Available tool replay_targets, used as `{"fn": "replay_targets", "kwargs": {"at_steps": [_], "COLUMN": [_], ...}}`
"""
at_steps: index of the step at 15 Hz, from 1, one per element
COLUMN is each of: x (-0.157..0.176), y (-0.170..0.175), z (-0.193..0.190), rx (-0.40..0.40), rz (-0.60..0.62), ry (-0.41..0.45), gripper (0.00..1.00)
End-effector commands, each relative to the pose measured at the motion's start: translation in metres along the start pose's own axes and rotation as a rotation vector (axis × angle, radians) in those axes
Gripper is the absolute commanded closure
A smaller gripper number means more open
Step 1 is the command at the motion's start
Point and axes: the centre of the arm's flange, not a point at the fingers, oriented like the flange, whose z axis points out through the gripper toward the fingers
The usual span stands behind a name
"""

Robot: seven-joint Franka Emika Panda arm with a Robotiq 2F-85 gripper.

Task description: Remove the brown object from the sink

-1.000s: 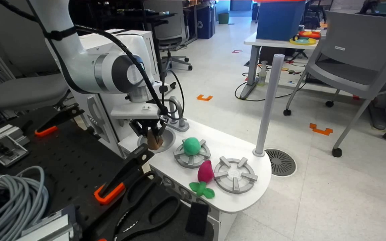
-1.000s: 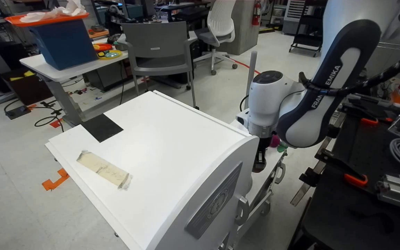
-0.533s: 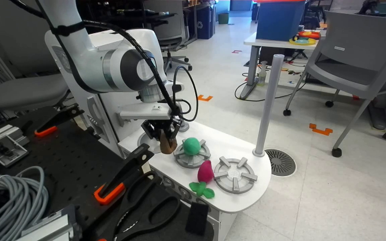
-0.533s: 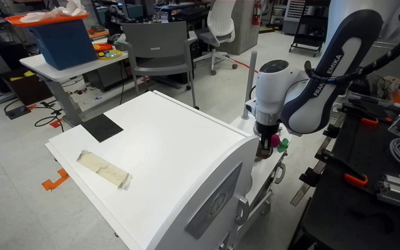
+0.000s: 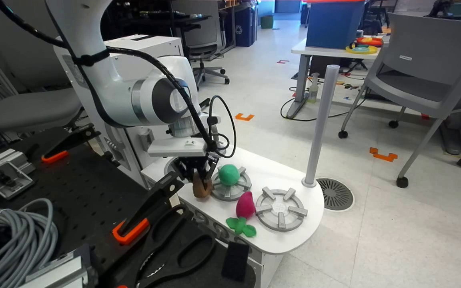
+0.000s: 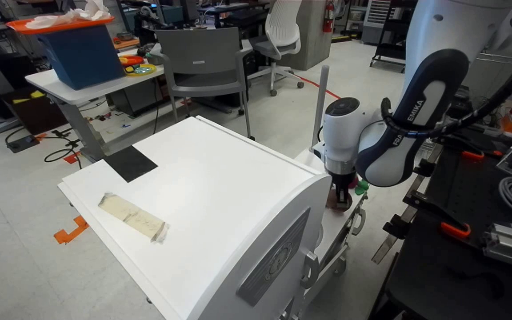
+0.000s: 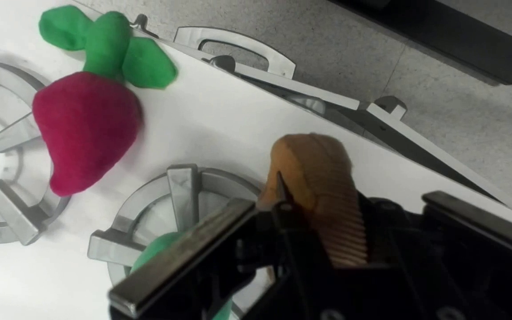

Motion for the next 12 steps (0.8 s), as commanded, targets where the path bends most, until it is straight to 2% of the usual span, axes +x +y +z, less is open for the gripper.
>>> {"fn": "replay_targets", "kwargs": {"at_steps": [1, 3, 4, 6, 7, 12], "x": [0.0099, 0.0083, 0.0084, 0.0096, 0.0112, 0.0121], "y": [-0.0023, -0.004, -0.0048, -0.008, -0.0092, -0.0085], "z": [0.0227, 0.0304, 0.0323, 0.0313, 0.0297, 0.0235], "rx": [-0.078, -0.112, -0.125, -0.136, -0.128, -0.105], "rz": [-0.029, -0.05, -0.058, -0.07, -0.071, -0.058], "ry": [-0.015, -0.023, -0.026, -0.029, -0.03, -0.038], "gripper": [0.94, 0.9, 0.78, 0.62, 0.45, 0.08]}}
